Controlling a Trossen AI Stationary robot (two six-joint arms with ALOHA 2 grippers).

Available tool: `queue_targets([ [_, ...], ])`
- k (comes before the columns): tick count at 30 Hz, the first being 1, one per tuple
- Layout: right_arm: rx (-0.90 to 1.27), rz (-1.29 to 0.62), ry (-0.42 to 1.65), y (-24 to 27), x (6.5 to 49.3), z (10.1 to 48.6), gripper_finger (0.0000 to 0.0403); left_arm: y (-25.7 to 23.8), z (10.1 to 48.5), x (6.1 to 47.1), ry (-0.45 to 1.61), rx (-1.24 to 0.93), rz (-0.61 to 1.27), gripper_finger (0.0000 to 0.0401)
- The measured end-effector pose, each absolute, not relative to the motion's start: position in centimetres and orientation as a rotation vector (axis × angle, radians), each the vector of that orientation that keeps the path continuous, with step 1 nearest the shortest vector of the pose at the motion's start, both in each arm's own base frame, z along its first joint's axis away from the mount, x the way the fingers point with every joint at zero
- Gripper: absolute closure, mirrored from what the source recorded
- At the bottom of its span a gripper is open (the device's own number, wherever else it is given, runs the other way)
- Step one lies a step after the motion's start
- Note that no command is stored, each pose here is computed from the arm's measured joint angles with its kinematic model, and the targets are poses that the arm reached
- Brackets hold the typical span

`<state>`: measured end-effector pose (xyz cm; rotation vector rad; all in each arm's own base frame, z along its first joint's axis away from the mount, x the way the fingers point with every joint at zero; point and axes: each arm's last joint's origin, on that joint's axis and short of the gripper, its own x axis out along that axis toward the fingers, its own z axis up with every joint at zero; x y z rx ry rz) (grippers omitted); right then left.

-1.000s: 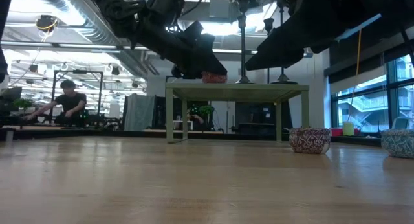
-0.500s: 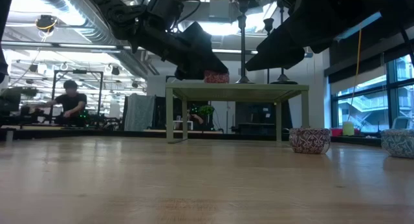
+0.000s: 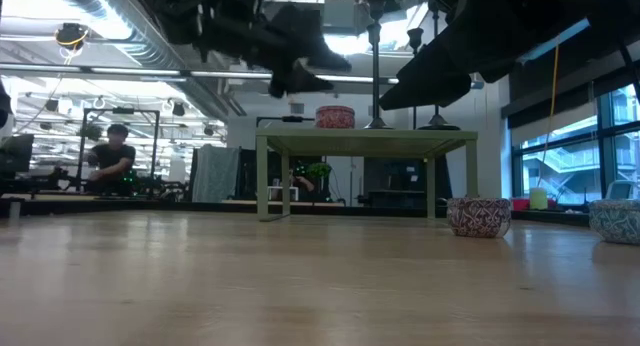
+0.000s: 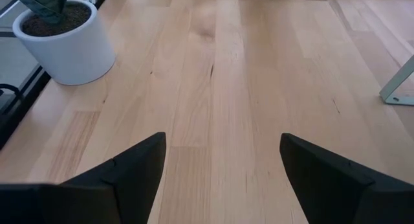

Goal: Pick & Place candle stick holders
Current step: Put the brown scented candle on the shelf

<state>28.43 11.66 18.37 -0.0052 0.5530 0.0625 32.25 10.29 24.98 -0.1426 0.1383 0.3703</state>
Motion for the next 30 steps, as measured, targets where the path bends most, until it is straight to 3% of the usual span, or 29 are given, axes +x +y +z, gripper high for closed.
queue_targets([
  [8, 0.028, 0.17, 0.56, 11.9, 28.2, 18.8, 0.0098, 8.1, 30.0, 29.8, 0.006, -0.025, 0.286, 0.0061],
  [15, 0.137, 0.336, 0.58, 12.5, 28.1, 19.0, 0.0098, 5.1, 33.0, 26.5, 0.034, 0.083, 0.209, 0.0061],
  [25, 0.052, 0.069, 0.528, 11.0, 28.6, 19.1, 0.0098, 2.8, 33.4, 23.2, 0.194, 0.053, 0.141, 0.0061],
  [30, 0.074, 0.006, 0.729, 9.9, 27.7, 20.2, 0.0098, 2.4, 33.0, 23.1, 0.232, 0.032, 0.124, 0.0061],
])
